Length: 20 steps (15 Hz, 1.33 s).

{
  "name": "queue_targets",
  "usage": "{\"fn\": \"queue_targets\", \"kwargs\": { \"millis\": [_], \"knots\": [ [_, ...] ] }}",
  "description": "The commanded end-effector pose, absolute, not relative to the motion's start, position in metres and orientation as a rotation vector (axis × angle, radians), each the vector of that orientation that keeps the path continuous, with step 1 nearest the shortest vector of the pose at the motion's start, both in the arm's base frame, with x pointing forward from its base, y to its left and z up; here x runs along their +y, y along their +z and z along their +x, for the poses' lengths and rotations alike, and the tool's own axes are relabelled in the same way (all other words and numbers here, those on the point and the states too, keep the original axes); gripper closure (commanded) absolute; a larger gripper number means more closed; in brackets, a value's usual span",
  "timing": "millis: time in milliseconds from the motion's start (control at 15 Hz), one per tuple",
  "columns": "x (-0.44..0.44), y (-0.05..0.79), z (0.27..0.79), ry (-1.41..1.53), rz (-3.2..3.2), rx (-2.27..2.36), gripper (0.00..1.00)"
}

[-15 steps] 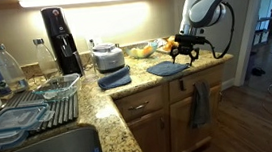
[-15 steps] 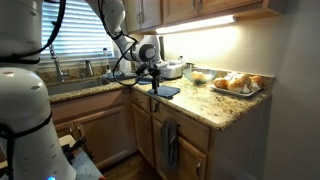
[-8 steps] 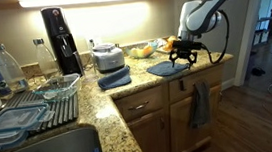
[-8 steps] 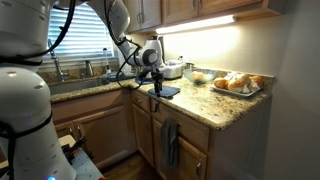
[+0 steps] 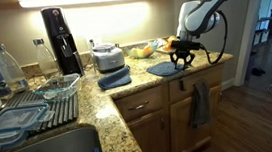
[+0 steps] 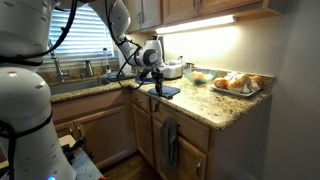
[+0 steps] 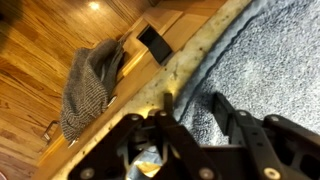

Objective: Pick up the blue cloth on the right side of the counter, hang the cloth on the right drawer

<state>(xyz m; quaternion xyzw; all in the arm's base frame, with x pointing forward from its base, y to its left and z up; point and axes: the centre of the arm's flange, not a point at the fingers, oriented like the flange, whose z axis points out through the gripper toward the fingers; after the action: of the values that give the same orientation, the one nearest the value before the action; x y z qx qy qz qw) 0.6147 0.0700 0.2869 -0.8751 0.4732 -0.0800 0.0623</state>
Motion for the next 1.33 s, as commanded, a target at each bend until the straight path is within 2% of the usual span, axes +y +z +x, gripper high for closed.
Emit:
{"fn": "queue_targets", "kwargs": {
  "millis": [0, 67, 200, 267, 1000, 1067, 1267],
  "knots": [
    [0.068, 0.290, 0.613, -0.286, -2.634, 1.436, 0.84],
    [0.066, 0.290, 0.612, -0.279, -2.637, 1.440, 0.90],
    [0.061, 0.292, 0.610, -0.268, -2.649, 1.431, 0.92],
    [0.058, 0.294, 0.608, -0.274, -2.658, 1.421, 0.90],
    [0.020, 0.363, 0.566, -0.523, -3.037, 0.763, 0.92],
    [0.021, 0.368, 0.566, -0.529, -3.038, 0.750, 0.70],
    [0.028, 0.376, 0.574, -0.537, -2.975, 0.852, 0.53]
  ]
}}
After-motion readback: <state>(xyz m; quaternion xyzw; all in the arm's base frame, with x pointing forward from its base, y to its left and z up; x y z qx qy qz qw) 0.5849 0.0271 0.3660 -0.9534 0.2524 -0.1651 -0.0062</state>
